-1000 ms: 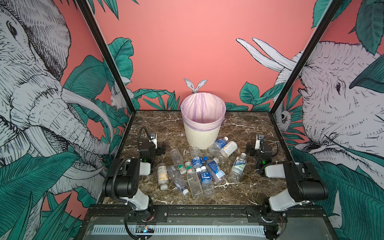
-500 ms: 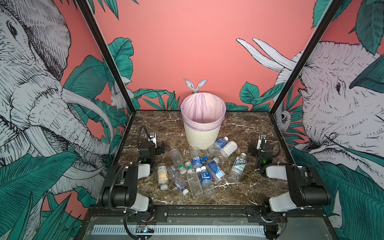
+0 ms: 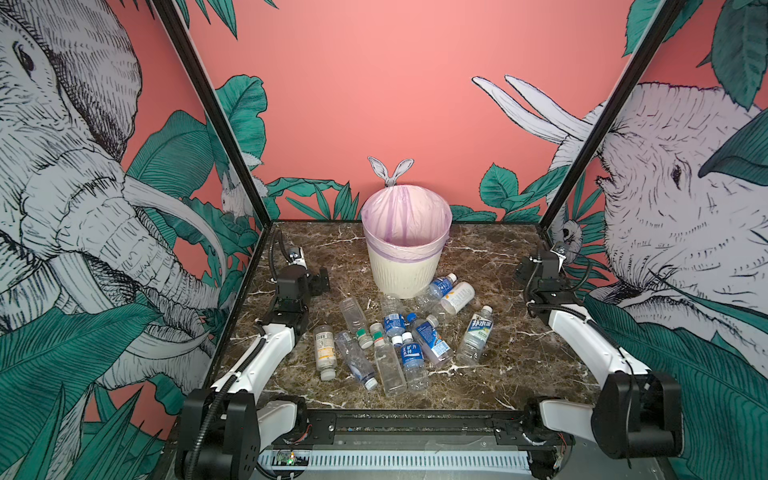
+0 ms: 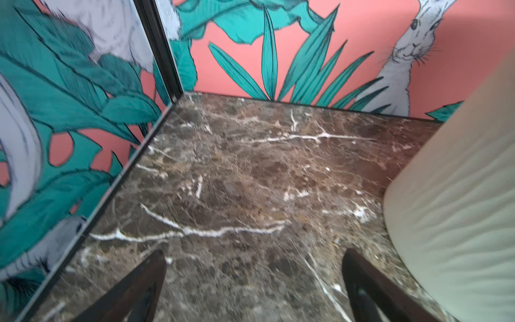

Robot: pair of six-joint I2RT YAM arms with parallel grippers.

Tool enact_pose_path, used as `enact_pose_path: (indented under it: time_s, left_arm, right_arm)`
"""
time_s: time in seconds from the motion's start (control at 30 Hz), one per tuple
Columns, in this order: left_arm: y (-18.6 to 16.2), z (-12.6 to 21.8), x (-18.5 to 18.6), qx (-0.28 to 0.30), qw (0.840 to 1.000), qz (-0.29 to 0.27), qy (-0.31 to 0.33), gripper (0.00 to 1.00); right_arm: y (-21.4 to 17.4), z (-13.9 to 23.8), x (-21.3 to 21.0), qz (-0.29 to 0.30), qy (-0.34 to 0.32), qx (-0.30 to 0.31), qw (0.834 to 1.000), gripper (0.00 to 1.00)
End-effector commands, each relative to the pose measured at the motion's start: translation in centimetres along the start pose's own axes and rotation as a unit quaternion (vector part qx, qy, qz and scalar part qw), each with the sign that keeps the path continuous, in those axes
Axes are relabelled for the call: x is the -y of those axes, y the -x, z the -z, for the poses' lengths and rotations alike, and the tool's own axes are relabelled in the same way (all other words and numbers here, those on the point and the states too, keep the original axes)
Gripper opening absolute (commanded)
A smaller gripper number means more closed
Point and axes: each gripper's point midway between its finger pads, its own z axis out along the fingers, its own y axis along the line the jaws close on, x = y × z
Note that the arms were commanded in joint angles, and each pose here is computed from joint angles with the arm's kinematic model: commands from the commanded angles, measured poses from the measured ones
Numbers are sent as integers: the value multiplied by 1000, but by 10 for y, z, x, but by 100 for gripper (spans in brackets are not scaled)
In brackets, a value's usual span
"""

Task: Throw the plastic bottles in the bin
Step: 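Lower the right gripper onto the blue-labelled bottle while the left gripper lowers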

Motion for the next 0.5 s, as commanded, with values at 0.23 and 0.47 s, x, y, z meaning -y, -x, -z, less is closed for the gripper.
enact_pose_path:
  time_s: [0.23, 0.47]
  left_arm:
    - [-30, 36, 26, -95, 994, 9, -45, 97]
    - [-52, 48, 30, -115, 992, 5, -59, 95]
  right_arm:
    - [-68, 49, -33, 72, 81, -182, 977, 99]
    - [-112, 78, -59, 92, 123, -249, 956, 97]
